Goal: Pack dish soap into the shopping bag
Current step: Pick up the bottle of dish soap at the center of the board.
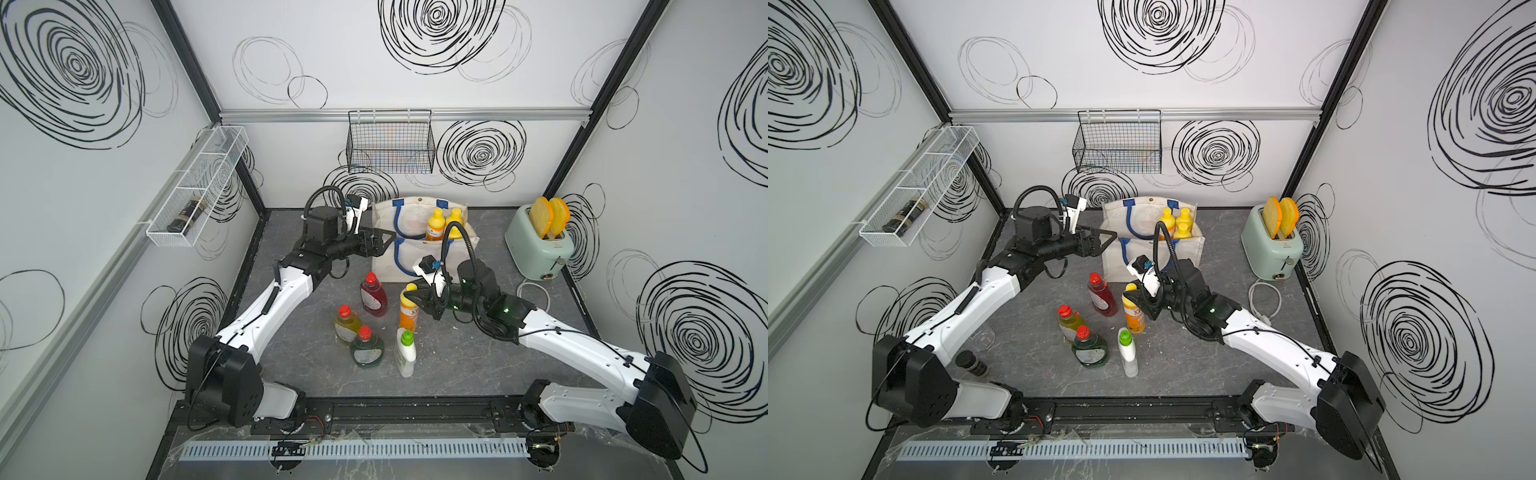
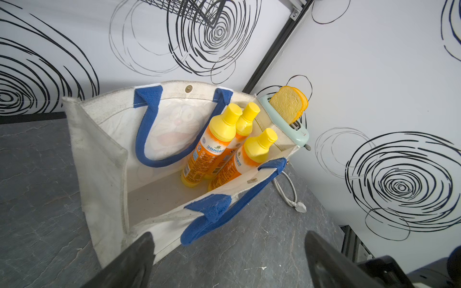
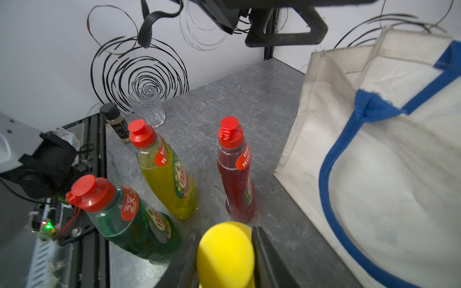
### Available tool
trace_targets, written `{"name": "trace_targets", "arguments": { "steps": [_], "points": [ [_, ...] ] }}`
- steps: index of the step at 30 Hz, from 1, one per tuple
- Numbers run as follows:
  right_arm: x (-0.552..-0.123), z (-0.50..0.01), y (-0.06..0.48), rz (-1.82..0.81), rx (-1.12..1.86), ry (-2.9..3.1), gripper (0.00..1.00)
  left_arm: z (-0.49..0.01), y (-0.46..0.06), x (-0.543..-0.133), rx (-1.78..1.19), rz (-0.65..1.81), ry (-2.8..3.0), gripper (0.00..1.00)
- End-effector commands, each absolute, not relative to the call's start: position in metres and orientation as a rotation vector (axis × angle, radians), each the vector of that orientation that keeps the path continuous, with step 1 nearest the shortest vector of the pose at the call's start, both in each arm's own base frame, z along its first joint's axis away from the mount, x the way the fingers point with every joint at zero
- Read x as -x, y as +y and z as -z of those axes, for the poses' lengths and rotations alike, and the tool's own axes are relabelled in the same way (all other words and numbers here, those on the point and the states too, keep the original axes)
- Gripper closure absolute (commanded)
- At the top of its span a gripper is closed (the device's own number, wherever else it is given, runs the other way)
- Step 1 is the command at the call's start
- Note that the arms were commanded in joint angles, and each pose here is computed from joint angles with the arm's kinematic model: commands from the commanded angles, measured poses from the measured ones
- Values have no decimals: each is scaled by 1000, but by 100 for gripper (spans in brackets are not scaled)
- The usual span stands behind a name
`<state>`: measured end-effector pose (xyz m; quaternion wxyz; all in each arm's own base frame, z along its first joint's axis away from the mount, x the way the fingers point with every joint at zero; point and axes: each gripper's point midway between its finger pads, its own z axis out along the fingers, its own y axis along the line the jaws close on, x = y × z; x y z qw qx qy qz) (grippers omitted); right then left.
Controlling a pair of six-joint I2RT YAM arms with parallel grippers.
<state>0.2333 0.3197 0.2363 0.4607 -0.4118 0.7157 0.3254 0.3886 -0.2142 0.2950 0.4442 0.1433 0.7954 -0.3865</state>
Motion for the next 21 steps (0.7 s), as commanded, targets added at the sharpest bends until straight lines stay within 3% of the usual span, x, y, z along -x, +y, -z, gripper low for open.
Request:
{"name": "trace_targets", "arguments": {
  "steps": [1, 11, 21],
  "points": [
    [-229, -248, 323, -813, 1023, 1716, 73, -310, -213, -388, -369, 969, 1909, 4],
    [-240, -254, 319, -713, 1005, 1749, 100, -312, -212, -387, -367, 969, 1905, 4],
    [-263, -302, 303, -616, 879, 1702, 100, -314, -213, -386, -370, 973, 1897, 4]
  ]
}}
